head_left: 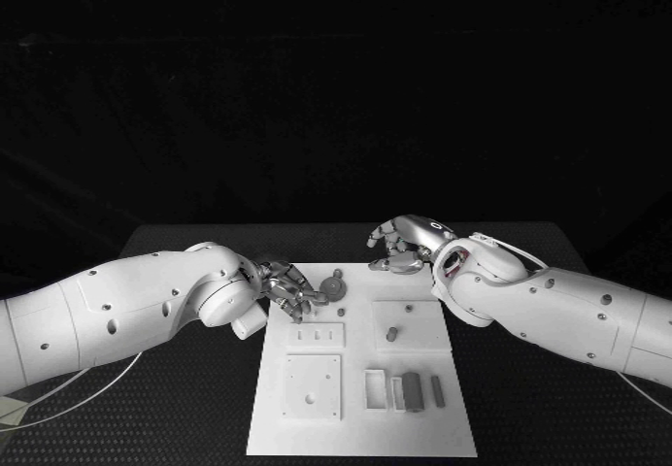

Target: Assemble the parts on the task board

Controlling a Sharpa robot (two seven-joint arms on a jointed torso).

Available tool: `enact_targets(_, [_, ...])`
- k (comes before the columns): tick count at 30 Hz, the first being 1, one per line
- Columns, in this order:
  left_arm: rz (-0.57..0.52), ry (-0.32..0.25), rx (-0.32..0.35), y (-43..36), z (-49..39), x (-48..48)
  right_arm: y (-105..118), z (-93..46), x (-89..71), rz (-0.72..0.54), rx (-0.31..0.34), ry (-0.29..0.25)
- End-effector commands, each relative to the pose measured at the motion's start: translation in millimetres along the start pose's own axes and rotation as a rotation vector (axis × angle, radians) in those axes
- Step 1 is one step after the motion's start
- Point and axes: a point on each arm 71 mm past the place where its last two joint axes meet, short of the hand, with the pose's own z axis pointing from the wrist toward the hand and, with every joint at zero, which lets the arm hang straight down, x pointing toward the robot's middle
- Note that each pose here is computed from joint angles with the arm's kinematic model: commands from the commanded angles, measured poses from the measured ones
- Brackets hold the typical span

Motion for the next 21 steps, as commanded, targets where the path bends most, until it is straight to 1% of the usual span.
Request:
enact_targets(1, [0.163,0.037,-0.095,2.5,1.9,4.1,-2.9,1.4,-11.8,0.034,0.003,-0.049])
enact_targets(6, [0.232,0.049,-0.129,-1.8,9.1,7.3,-4.5,4.6,-23.0,0.046,0.010,-0.073])
enact_targets(7, [0.245,0.052,-0.139,-1.6,11.0,8.7,-4.3,5.3,-24.9,0.047,0.010,-0.077])
enact_targets(8, [0.271,0.056,-0.154,3.0,12.9,12.5,-4.0,6.1,-26.6,0.048,0.010,-0.081])
enact_targets(9, [0.294,0.048,-0.162,6.1,14.4,13.6,-4.0,6.6,-28.2,0.049,0.010,-0.085])
enact_targets(11, [0.322,0.035,-0.170,4.8,17.7,15.0,-2.8,8.1,-31.4,0.049,0.007,-0.092])
enact_targets(12, [0.336,0.034,-0.182,7.5,18.9,16.6,-2.7,8.3,-32.3,0.049,0.006,-0.094])
enact_targets(14, [0.349,0.033,-0.192,9.3,20.0,18.5,-2.0,9.1,-34.0,0.049,0.005,-0.097])
enact_targets(21, [0.373,0.027,-0.194,8.6,20.5,19.9,-0.9,10.0,-35.7,0.048,0.001,-0.097])
